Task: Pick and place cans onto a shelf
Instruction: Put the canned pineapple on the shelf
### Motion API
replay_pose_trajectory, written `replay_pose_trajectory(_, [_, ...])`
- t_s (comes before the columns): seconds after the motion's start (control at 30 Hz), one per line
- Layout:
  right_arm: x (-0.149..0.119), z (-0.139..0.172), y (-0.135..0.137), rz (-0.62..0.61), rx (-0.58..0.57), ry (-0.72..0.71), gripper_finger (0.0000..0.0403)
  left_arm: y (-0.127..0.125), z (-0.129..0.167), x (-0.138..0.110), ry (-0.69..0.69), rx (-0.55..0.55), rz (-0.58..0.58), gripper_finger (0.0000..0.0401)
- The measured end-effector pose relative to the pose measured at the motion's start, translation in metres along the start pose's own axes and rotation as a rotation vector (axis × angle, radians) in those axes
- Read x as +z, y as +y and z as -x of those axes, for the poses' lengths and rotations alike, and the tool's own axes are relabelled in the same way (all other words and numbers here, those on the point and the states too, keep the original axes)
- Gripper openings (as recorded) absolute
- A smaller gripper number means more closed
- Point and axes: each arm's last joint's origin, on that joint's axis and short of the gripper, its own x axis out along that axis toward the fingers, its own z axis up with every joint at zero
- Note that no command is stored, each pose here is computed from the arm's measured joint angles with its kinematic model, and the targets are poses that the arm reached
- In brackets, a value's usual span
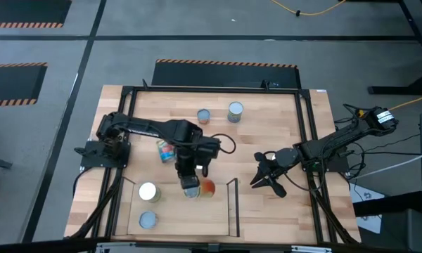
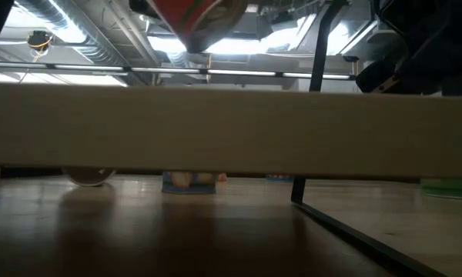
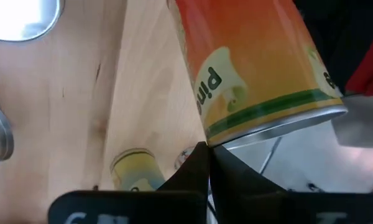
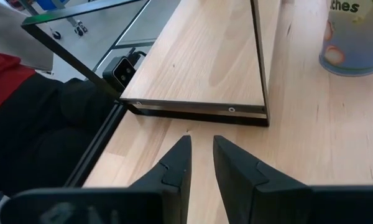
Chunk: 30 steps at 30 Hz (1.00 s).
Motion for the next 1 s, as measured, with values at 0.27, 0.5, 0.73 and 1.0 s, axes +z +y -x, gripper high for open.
replay_pose_trajectory(0.27, [0.0, 0.0, 0.0, 0.003, -0.001, 0.002, 0.0072, 0.005, -0.022, 0.013, 0.128, -0.055, 0.084, 0.0])
replay_pose_trajectory(0.5, [0.0, 0.0, 0.0, 0.026, -0.001, 0.004, 0.0072, 0.011, -0.042, 0.023, 0.223, -0.052, 0.143, 0.0])
replay_pose_trajectory(0.73, [-0.001, 0.0, 0.0, 0.023, -0.002, 0.008, 0.0072, 0.017, -0.058, 0.032, 0.27, -0.03, 0.182, 0.0])
replay_pose_trajectory(1.0, [-0.001, 0.0, 0.0, 0.022, -0.002, 0.008, 0.0072, 0.02, -0.062, 0.034, 0.266, 0.0, 0.187, 0.0])
